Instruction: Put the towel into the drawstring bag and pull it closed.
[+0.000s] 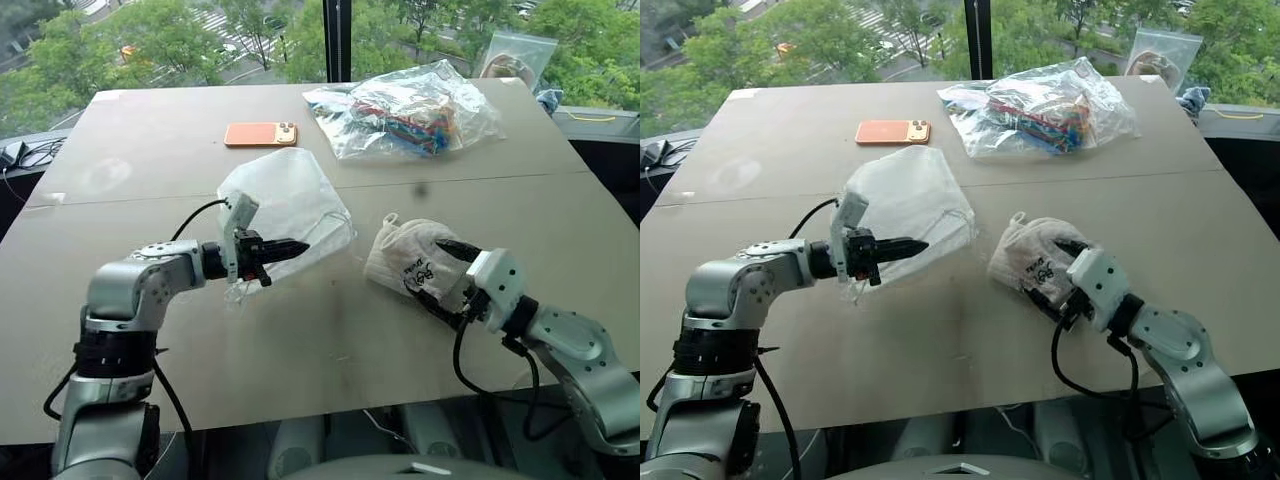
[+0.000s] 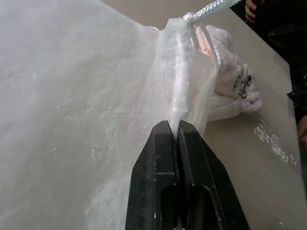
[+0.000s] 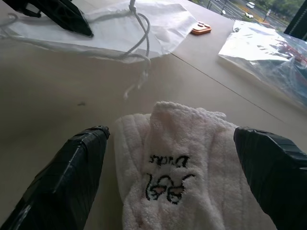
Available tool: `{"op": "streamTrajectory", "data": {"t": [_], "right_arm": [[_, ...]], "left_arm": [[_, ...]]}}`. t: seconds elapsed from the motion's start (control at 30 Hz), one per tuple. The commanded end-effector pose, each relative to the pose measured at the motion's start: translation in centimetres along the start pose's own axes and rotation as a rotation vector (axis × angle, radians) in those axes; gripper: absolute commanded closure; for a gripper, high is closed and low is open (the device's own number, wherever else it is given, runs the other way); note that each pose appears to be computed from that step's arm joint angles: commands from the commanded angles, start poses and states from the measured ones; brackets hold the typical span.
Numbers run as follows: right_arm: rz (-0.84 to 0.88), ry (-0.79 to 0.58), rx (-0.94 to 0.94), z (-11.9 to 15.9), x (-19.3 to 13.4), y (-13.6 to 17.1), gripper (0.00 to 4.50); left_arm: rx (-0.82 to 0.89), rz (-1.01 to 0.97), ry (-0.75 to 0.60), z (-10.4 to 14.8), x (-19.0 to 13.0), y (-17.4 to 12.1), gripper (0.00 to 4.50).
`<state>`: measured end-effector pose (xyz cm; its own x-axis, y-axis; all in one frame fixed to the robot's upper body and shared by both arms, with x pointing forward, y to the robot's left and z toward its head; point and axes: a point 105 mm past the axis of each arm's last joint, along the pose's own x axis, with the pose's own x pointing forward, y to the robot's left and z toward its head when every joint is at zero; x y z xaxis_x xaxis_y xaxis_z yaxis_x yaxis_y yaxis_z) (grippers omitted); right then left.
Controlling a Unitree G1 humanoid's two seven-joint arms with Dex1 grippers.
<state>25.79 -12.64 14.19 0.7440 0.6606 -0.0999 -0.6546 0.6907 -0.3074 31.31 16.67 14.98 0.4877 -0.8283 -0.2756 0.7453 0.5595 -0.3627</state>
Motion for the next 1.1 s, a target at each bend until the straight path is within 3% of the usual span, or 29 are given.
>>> {"op": "streamTrajectory", "data": {"t": [0.03,0.17,0.23,0.33,0.6,0.67,0.77,0.8,0.87,1.03,1.1], "right_arm": [[-0.106,0.017,0.031,0.0,-0.7,-2.2,0.0],[-0.147,0.037,0.107,-0.9,-0.3,-2.8,0.0],[-0.144,0.037,0.158,-1.1,0.3,-2.6,0.0],[-0.196,0.095,0.249,-2.6,1.0,-3.2,0.0],[-0.108,0.321,0.456,-8.1,2.8,-1.8,0.0],[-0.088,0.411,0.41,-9.8,2.9,-1.7,0.0],[-0.025,0.434,0.395,-10.4,3.4,-1.4,0.0],[0.015,0.433,0.397,-10.3,3.5,-1.1,0.4],[0.085,0.444,0.393,-10.5,3.6,-0.2,0.74],[0.215,0.471,0.319,-11.3,3.6,1.8,2.91],[0.228,0.412,0.283,-10.5,3.9,1.9,3.77]], "left_arm": [[0.163,0.109,-0.066,2.1,-0.6,0.7,4.48],[0.68,0.29,-0.103,4.9,-0.1,1.6,4.48],[0.812,0.308,-0.136,6.1,0.2,1.2,4.48],[0.832,0.291,-0.145,5.9,0.5,1.1,4.48],[0.74,0.236,-0.156,5.0,1.4,0.4,4.48],[0.723,0.237,-0.165,5.2,1.5,0.3,4.48],[0.71,0.251,-0.181,5.8,1.4,0.4,4.48],[0.692,0.262,-0.188,5.9,1.3,0.5,4.5],[0.667,0.272,-0.191,6.0,1.2,0.6,4.5],[0.576,0.205,-0.174,5.5,1.5,-0.4,4.5],[0.53,0.161,-0.161,5.2,1.5,-1.1,4.5]]}}
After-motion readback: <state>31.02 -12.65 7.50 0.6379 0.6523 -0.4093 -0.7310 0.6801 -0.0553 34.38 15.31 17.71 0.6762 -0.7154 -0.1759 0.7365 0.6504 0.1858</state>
